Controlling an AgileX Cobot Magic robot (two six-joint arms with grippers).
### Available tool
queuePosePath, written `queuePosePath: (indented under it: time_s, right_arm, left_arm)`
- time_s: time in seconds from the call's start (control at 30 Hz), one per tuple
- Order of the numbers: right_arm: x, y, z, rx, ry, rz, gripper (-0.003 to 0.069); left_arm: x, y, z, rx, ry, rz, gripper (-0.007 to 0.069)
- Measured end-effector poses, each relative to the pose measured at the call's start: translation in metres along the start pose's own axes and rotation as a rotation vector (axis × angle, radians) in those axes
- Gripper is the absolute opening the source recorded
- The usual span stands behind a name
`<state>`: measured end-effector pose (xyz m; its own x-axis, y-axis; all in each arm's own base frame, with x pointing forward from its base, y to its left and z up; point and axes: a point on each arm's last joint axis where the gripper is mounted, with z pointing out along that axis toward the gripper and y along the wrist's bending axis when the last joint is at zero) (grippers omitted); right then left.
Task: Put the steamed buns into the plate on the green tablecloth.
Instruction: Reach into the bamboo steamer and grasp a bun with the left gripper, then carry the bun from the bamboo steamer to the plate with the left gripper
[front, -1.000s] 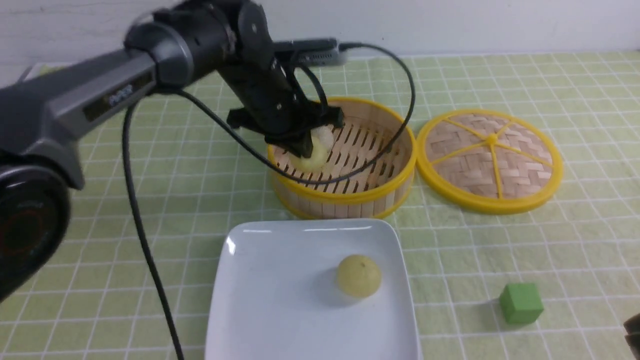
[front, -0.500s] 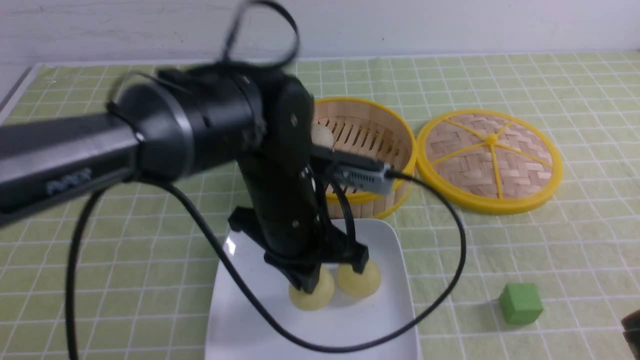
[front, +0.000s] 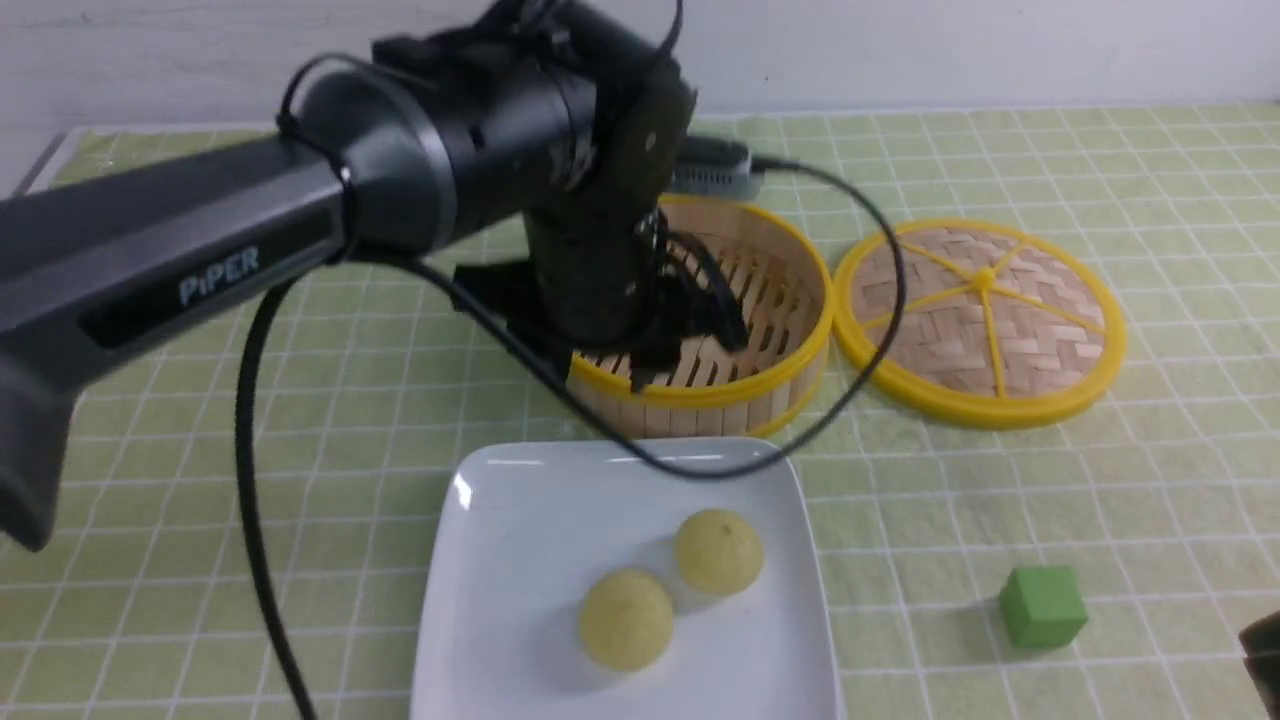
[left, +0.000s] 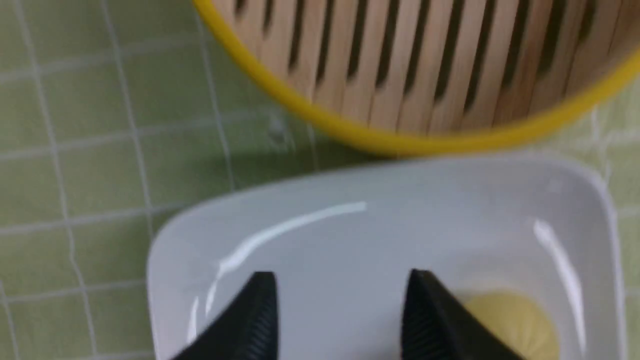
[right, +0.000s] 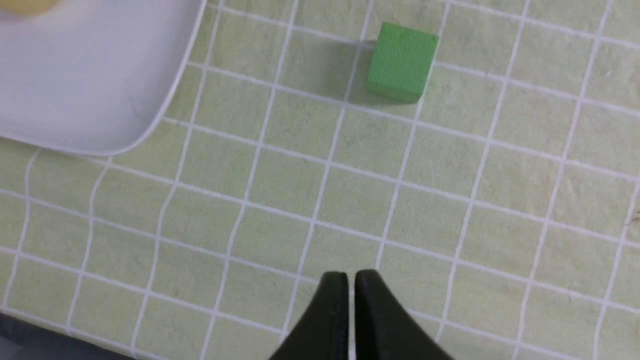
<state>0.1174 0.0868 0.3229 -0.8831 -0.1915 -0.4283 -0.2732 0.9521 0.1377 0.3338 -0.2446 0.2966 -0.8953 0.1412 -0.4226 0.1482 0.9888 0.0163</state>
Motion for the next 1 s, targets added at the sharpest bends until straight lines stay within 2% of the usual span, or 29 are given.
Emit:
queuePosePath:
  time_s: [0.07, 0.1, 0.17, 0.23, 0.3, 0.4, 0.43, 0.47, 0.5, 0.6, 0.67, 0.73, 0.77, 0.8, 0.83, 0.87, 0.9, 1.0]
  right_arm:
    - [-0.001, 0.0, 0.0, -0.002, -0.006, 0.0, 0.0044]
    - [-0.001, 0.0, 0.0, -0.002, -0.007, 0.0, 0.0045]
    - [-0.001, 0.0, 0.0, -0.002, -0.007, 0.0, 0.0047]
    - [-0.001, 0.0, 0.0, -0.003, -0.01, 0.0, 0.0047]
    - [-0.001, 0.0, 0.0, -0.004, -0.011, 0.0, 0.005]
    - [-0.001, 0.0, 0.0, -0.004, -0.011, 0.0, 0.0055]
    - [-0.001, 0.0, 0.0, -0.004, -0.011, 0.0, 0.0057]
    - [-0.001, 0.0, 0.0, -0.004, -0.011, 0.0, 0.0057]
    - [-0.001, 0.0, 0.0, -0.004, -0.011, 0.0, 0.0059]
    - [-0.001, 0.0, 0.0, -0.004, -0.011, 0.001, 0.0065]
    - [-0.001, 0.0, 0.0, -0.004, -0.011, 0.002, 0.0068]
    - [-0.001, 0.0, 0.0, -0.004, -0.011, 0.002, 0.0073]
    - [-0.001, 0.0, 0.0, -0.004, -0.011, 0.002, 0.0076]
    - [-0.001, 0.0, 0.0, -0.004, -0.011, 0.002, 0.0076]
    - [-0.001, 0.0, 0.0, -0.004, -0.011, 0.002, 0.0079]
    - [-0.001, 0.0, 0.0, -0.004, -0.011, 0.002, 0.008]
    - [-0.001, 0.0, 0.0, -0.004, -0.011, 0.002, 0.008]
    - [-0.001, 0.0, 0.0, -0.003, -0.01, 0.002, 0.0085]
  left_arm:
    - [-0.022, 0.005, 0.002, 0.027, -0.007, -0.048, 0.009]
    - [-0.035, 0.01, 0.004, 0.05, -0.013, -0.077, 0.0055]
    - [-0.057, 0.018, 0.027, 0.117, 0.007, -0.113, 0.0013]
    - [-0.073, 0.025, 0.045, 0.159, 0.009, -0.13, 0.0014]
    - [-0.088, 0.034, 0.067, 0.175, 0.004, -0.127, 0.0041]
    - [-0.099, 0.037, 0.088, 0.154, -0.015, -0.105, 0.0135]
    - [-0.102, 0.037, 0.095, 0.142, -0.027, -0.092, 0.0188]
    - [-0.102, 0.036, 0.096, 0.14, -0.029, -0.09, 0.0198]
    - [-0.104, 0.035, 0.103, 0.125, -0.041, -0.075, 0.0273]
    - [-0.104, 0.029, 0.12, 0.111, -0.055, -0.032, 0.038]
    - [-0.103, 0.027, 0.126, 0.108, -0.055, -0.02, 0.0391]
    - [-0.099, 0.023, 0.141, 0.107, -0.035, -0.012, 0.0328]
    - [-0.097, 0.022, 0.144, 0.114, -0.022, -0.009, 0.0246]
    - [-0.097, 0.022, 0.144, 0.114, -0.022, -0.009, 0.023]
    - [-0.097, 0.02, 0.138, 0.136, -0.011, -0.004, 0.011]
    - [-0.098, 0.02, 0.128, 0.15, -0.009, 0.003, 0.0065]
    - [-0.098, 0.02, 0.126, 0.152, -0.006, 0.007, 0.0053]
    - [-0.108, 0.025, 0.07, 0.187, -0.075, 0.013, 0.0028]
